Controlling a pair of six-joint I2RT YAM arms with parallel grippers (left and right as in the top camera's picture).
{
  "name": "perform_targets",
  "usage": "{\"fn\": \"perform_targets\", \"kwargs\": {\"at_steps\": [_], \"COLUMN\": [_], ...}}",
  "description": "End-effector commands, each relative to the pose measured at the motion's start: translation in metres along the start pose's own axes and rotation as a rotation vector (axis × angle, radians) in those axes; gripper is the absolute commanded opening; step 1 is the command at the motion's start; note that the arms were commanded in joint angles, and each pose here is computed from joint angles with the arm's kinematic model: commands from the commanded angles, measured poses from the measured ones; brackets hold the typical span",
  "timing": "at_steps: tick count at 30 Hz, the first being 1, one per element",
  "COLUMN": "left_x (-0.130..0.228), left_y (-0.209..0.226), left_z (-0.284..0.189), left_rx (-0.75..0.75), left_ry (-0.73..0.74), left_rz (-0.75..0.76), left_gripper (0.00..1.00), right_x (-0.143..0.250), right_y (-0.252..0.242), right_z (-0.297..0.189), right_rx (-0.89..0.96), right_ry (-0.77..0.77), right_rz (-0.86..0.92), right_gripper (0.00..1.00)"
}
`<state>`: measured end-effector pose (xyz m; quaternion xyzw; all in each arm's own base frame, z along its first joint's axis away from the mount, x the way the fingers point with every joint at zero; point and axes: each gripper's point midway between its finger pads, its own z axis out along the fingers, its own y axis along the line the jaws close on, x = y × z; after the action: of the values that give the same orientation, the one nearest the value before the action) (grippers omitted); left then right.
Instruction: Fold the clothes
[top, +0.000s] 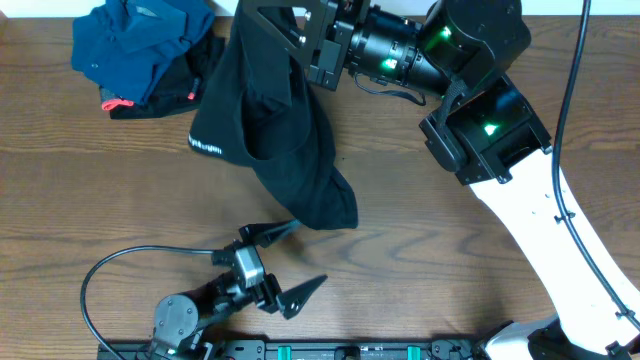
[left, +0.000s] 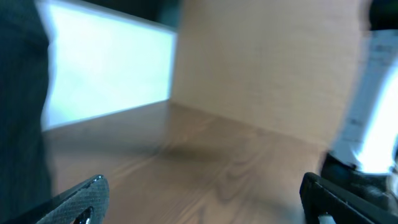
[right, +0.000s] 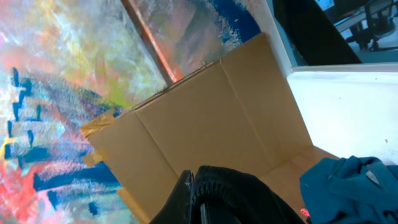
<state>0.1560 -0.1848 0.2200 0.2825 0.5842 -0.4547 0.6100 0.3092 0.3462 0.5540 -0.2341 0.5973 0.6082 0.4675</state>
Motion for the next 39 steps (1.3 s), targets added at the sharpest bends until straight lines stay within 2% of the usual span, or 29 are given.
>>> {"fn": "perform_targets", "kwargs": {"at_steps": [1, 7, 11, 17, 24, 32, 39], "left_x": [-0.003, -0.008, -0.011, -0.009, -0.012, -0.001, -0.009], "left_y": [0.041, 0.072, 0.083, 0.084, 0.075, 0.090, 0.092], "left_z": [-0.004, -0.014, -0.019, -0.018, -0.002, 0.021, 0.031], "left_rx": [-0.242, -0.427, -0.498, -0.498, -0.430, -0.473, -0.451], "left_ry": [-0.035, -0.062, -0.072, -0.058, -0.055, 0.035, 0.007], "left_rz": [-0.043, 0.011, 0.056, 0.057, 0.060, 0.051, 0.060], "left_gripper": [0.98, 0.98, 0.98, 0.98, 0.98, 0.98, 0.98], "right_x": [-0.012, -0.011, -0.009, -0.004, 0.001, 0.009, 0.011], "right_y": [0.009, 0.008, 0.006, 0.009, 0.010, 0.008, 0.005], "right_z": [-0.002, -0.002, -0.002, 0.001, 0.007, 0.014, 0.012], "right_rx": [0.000, 0.004, 0.010, 0.005, 0.016, 0.014, 0.023], "right_ry": [-0.042, -0.038, -0.031, -0.018, -0.018, 0.000, 0.009], "right_rz": [-0.003, 0.001, 0.008, 0.016, 0.025, 0.038, 0.045], "right_gripper": [0.02, 0.01, 0.02, 0.02, 0.02, 0.02, 0.01]}}
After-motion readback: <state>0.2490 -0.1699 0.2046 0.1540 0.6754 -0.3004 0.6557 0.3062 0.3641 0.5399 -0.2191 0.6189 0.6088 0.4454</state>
